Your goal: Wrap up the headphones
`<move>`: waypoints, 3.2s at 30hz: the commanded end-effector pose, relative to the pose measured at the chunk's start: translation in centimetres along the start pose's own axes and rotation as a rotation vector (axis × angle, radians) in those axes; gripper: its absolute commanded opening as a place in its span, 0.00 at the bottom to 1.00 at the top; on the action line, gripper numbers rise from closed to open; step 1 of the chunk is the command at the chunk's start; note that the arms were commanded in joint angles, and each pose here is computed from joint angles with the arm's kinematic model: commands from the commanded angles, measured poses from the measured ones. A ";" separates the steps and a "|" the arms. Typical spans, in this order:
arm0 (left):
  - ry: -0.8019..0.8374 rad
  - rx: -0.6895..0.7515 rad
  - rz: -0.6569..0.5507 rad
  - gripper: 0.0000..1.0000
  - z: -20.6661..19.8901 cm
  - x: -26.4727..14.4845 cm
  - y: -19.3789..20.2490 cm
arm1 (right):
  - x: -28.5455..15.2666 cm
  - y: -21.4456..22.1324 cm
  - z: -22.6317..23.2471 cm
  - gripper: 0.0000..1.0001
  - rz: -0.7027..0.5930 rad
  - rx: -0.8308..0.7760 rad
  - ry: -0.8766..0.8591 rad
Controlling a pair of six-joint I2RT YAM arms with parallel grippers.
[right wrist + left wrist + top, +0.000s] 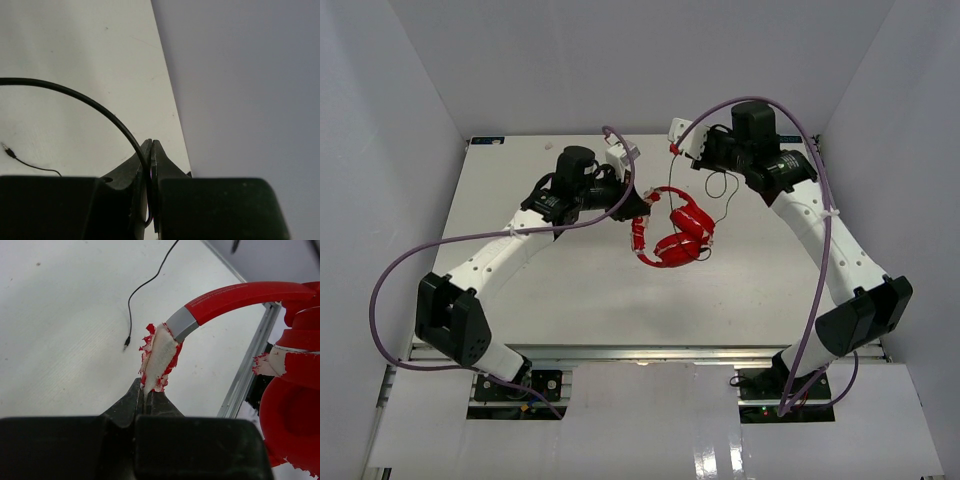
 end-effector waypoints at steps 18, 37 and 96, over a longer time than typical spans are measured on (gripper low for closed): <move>0.003 0.017 -0.348 0.00 -6.0 -5.7 -8.7 | -0.8 4.0 2.5 0.08 -0.332 0.604 -0.324; -0.008 -0.135 -0.452 0.00 -8.7 -6.6 -16.4 | 2.5 3.0 6.3 0.31 -0.637 0.898 -0.720; -0.762 -0.203 -0.519 0.00 2.1 -8.5 -17.1 | -4.7 1.4 18.3 0.08 -0.047 0.247 -0.525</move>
Point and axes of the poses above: each gripper's point midway between its finger pads, its own x axis out along the fingers, its own z axis along the line the jaws close on, y = z × x, the point moved 10 cm from there along -x, back along the fingers
